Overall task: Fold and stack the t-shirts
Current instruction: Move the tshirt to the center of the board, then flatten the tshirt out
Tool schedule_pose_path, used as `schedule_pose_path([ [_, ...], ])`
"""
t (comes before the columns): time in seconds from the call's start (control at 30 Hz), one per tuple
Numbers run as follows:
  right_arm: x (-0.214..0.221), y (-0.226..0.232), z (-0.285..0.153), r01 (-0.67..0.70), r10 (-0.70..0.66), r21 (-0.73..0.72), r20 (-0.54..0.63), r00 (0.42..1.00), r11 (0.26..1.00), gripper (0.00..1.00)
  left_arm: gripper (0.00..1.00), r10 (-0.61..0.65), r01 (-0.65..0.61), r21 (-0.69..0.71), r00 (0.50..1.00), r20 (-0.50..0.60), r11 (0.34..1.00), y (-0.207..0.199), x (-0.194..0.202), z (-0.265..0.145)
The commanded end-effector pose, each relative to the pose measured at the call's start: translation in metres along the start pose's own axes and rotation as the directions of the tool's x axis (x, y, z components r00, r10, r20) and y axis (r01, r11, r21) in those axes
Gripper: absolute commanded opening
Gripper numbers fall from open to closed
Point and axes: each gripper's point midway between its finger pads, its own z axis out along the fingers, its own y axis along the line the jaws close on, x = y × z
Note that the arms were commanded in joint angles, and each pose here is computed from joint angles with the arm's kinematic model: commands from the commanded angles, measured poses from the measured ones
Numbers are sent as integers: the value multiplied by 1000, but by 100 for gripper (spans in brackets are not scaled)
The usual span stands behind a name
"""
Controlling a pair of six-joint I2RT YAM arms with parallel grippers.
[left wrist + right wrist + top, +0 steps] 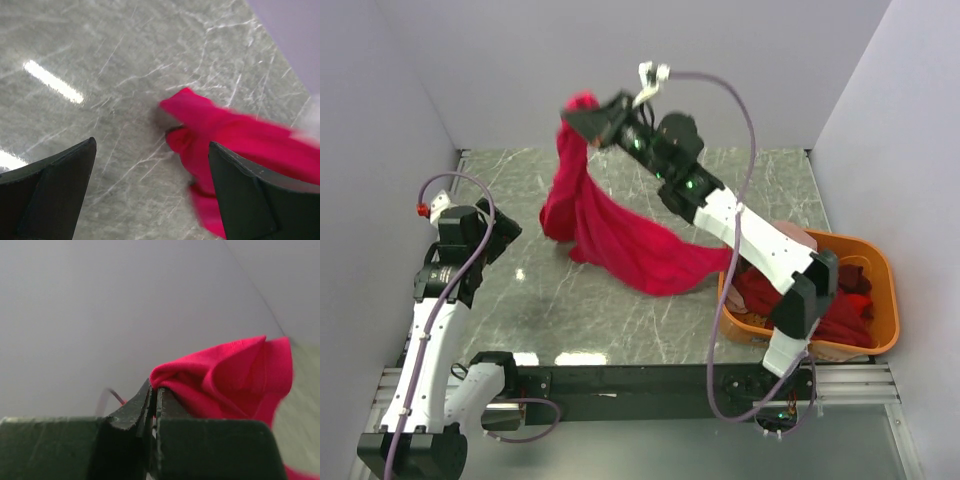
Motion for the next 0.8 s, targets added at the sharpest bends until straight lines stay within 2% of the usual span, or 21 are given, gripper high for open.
schedule_pose_path([
  [0.0,3,-12,-45,32,-31,59,-10,999,998,0,99,-47,46,-37,999,-28,998,12,14,6],
  [0.03,26,-39,-68,28,-18,141,-70,997,990,0,99,-53,51,-48,998,-44,998,16,22,12],
  [0.17,58,-109,-133,90,-34,326,-172,984,941,0,99,-89,87,-26,990,-113,996,14,45,32],
  [0.3,82,-152,-187,141,-23,442,-261,965,886,0,99,-120,127,23,972,-204,992,3,68,52],
  [0.43,86,-170,-229,151,-9,510,-270,963,847,0,99,-135,150,37,956,-261,988,-4,83,76],
  [0.63,84,-180,-254,194,-35,544,-290,957,817,0,99,-118,137,36,936,-332,990,-16,105,111],
  [0.77,78,-182,-260,196,-45,558,-272,961,807,0,86,-99,108,0,913,-395,994,-15,129,131],
])
